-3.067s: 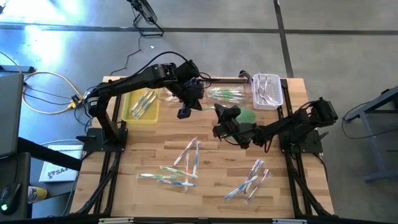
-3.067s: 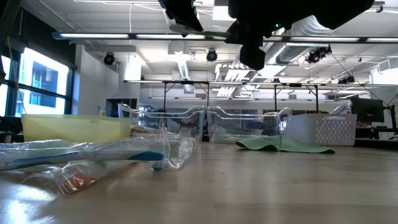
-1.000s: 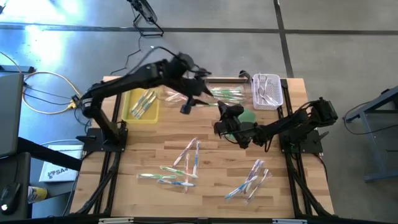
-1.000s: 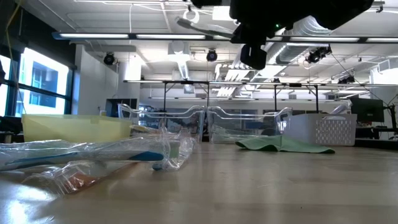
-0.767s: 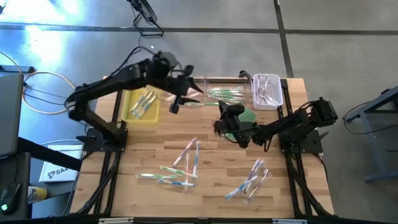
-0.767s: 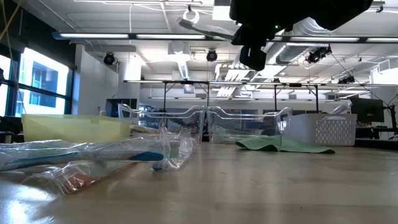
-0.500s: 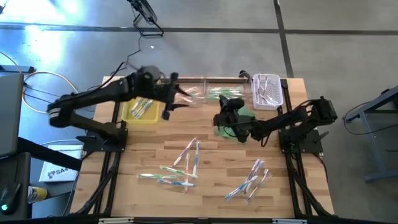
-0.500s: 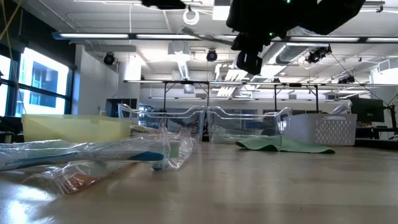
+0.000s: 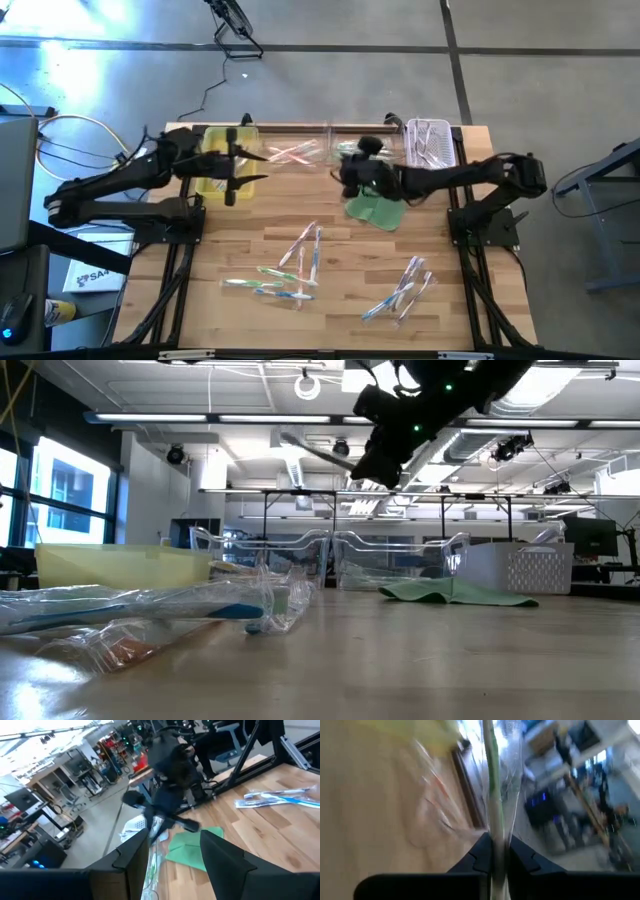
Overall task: Pick & Place Toothbrushes
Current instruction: Put the green toothbrush into the right transparent bin
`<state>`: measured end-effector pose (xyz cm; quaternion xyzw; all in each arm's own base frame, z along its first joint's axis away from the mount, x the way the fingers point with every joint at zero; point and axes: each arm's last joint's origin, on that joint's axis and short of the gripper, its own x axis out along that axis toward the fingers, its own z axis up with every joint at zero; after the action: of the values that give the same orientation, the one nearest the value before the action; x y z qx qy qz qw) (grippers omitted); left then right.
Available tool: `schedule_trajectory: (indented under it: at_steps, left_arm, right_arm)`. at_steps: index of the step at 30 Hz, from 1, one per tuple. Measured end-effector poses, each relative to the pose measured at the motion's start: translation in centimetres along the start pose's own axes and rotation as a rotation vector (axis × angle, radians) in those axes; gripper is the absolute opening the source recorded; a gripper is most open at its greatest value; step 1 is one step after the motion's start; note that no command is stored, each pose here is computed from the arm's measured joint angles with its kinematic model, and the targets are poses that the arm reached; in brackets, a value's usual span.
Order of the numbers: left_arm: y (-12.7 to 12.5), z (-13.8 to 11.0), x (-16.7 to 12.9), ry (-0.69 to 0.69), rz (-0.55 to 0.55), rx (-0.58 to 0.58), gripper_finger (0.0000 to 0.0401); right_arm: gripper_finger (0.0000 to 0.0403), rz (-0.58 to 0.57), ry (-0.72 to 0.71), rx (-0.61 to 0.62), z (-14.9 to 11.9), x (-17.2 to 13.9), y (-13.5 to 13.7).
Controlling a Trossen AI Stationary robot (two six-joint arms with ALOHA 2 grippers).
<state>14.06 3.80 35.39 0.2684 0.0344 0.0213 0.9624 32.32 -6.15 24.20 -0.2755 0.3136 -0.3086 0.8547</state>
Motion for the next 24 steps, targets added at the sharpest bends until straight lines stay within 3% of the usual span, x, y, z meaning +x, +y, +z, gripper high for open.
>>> schedule_trajectory:
  at_steps: [5, 9, 14, 24]
  left_arm:
    - [-1.0, -0.8, -1.8, -0.030, 0.019, -0.005, 0.0171]
    - [-1.9, -1.8, -2.6, -0.029, 0.019, -0.010, 0.0171]
    - [-2.9, -3.3, -2.6, -0.006, 0.004, -0.054, 0.0171]
    - [-3.2, -4.0, -2.4, 0.013, -0.006, -0.072, 0.0171]
  right_arm:
    - [0.0021, 0.124, 0.107, 0.109, 0.1, 1.2, -3.3]
    - [0.0021, 0.249, 0.239, 0.211, -2.1, 2.4, -5.7]
    - [0.0021, 0.283, 0.398, 0.290, -5.3, 3.4, -8.0]
    - [0.0021, 0.366, 0.458, 0.466, -8.9, 4.8, -11.4]
